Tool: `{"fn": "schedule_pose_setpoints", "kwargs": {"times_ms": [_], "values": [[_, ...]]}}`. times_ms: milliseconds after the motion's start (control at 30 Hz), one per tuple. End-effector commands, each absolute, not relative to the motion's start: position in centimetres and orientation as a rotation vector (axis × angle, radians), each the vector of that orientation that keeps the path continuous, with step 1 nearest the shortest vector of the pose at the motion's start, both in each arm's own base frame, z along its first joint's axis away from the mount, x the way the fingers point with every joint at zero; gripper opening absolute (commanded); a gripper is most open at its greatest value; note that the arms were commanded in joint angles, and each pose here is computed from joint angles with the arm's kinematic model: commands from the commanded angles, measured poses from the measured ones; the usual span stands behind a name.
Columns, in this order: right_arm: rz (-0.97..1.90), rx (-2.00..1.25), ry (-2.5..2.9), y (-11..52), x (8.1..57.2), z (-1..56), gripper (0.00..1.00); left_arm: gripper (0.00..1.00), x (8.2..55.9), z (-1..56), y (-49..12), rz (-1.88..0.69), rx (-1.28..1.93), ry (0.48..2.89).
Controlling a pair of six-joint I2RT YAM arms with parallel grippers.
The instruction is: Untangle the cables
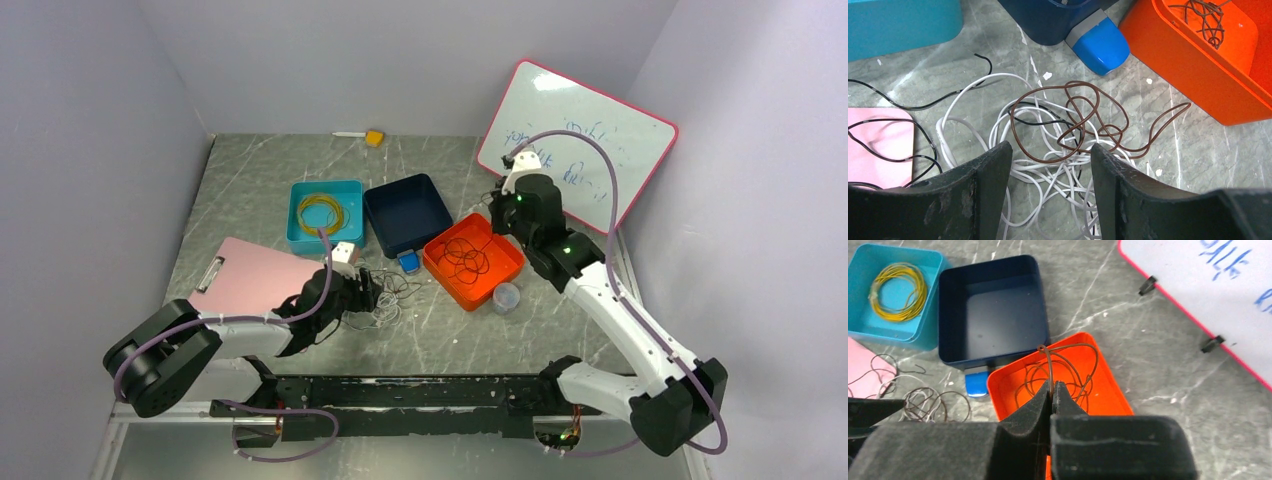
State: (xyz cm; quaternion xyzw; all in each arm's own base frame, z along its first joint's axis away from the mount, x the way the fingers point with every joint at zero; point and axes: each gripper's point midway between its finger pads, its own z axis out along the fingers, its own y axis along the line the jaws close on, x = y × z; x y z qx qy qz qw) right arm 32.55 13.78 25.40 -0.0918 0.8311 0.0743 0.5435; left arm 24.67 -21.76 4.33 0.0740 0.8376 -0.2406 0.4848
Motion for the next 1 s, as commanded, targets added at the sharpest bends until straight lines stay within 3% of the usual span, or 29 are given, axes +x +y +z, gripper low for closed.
{"fn": "schedule_pose_setpoints", "kwargs": {"times_ms": [0, 633, 900, 967], "values": [[0.297, -0.208, 2.067, 15.6, 31.8, 22.0, 0.0, 0.64, 25.0, 4.8, -22.1, -0.59, 0.165, 2.028], [0.319, -0.291, 2.496, 17.7, 30.4, 7.4, 0.01, 0.66, 24.9, 5.5, -21.9, -0.589, 0.163, 2.016], [0.253, -0.242, 2.426, 16.6, 31.2, 9.6, 0.29, 0.72, 24.9, 5.8, -21.5, -0.582, 0.146, 2.01], [0.225, -0.222, 2.395, 16.2, 31.5, 10.8, 0.41, 0.75, 24.9, 5.9, -21.5, -0.582, 0.14, 2.007]]}}
